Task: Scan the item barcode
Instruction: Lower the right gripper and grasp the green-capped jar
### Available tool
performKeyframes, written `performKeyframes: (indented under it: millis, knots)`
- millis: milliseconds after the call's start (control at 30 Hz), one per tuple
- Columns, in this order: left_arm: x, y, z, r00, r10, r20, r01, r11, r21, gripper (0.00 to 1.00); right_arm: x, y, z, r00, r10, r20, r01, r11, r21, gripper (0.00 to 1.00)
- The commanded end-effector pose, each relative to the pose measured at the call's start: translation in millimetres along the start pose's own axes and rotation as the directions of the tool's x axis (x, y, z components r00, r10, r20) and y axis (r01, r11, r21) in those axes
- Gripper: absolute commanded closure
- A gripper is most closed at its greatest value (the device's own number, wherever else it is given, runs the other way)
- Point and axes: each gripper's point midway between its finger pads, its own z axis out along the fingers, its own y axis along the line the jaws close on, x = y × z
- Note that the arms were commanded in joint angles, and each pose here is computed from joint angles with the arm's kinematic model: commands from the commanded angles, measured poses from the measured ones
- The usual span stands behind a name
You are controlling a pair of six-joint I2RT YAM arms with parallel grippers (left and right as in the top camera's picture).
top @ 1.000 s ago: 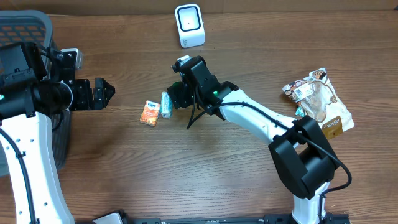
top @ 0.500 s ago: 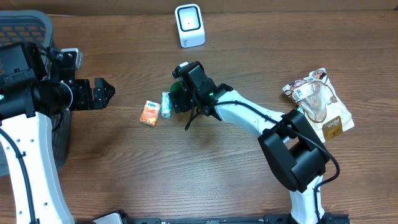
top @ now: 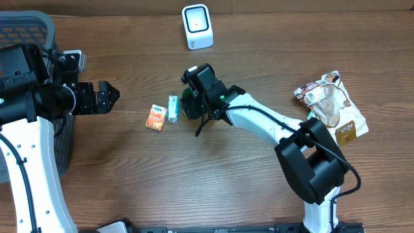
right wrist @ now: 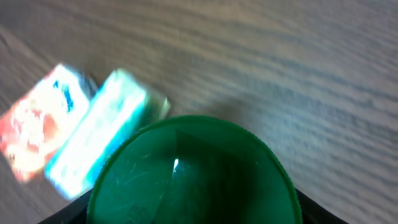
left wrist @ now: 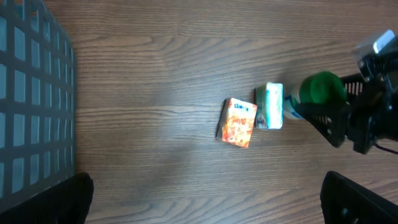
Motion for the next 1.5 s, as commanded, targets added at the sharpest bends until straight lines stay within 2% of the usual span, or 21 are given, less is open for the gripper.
performKeyframes:
  millis: [0,133,267,400,667,867,1233,1367,1467]
  knots:
    - [1.0,2.3,2.1,1.0,0.008,-0.007,-0.008,1.0,-0.001,0.0,-21.7,7.4,-38.1,0.993,-0.102,0.066,0.103,0.995,-0.009,0.37]
    - [1.0,2.3,2.1,1.0,0.008,-0.007,-0.008,1.0,-0.001,0.0,3.6,4.5,-44.1,0.974,-0.225,-0.038,0.225,0.974,-0.01,0.36]
    - [0.9,2.3,2.0,1.0,0.008,-0.006,-0.008,1.0,-0.001,0.0,35.6,0.5,-47.8,0.92,-0.357,-0.164,0.354,0.934,-0.047,0.37]
    - [1.0,2.3,2.1,1.0,0.008,-0.007,-0.008,1.0,-0.001,0.0,47.6,-1.0,-50.2,0.889,-0.407,-0.208,0.401,0.913,-0.07,0.37]
    - [0.9,2.3,2.1,1.0,0.008,-0.006,-0.008,1.0,-0.001,0.0,32.4,1.2,-47.3,0.893,-0.425,-0.147,0.422,0.905,-0.056,0.36]
    - [0.9,2.3,2.0,1.0,0.008,-0.006,-0.008,1.0,-0.001,0.0,32.9,7.9,-49.6,0.806,-0.58,-0.116,0.569,0.814,-0.114,0.28]
    - [1.0,2.3,2.1,1.0,0.008,-0.007,-0.008,1.0,-0.001,0.0,34.2,39.4,-81.4,0.669,-0.742,0.032,0.723,0.641,-0.26,0.18]
    - [0.9,2.4,2.2,1.0,0.008,-0.007,-0.008,1.0,-0.001,0.0,43.7,45.6,-85.9,0.649,-0.759,0.043,0.73,0.607,-0.313,0.17]
    - [1.0,2.4,2.3,1.0,0.008,-0.007,-0.008,1.0,-0.001,0.01,43.8,54.5,-88.4,0.666,-0.742,0.076,0.715,0.606,-0.349,0.17]
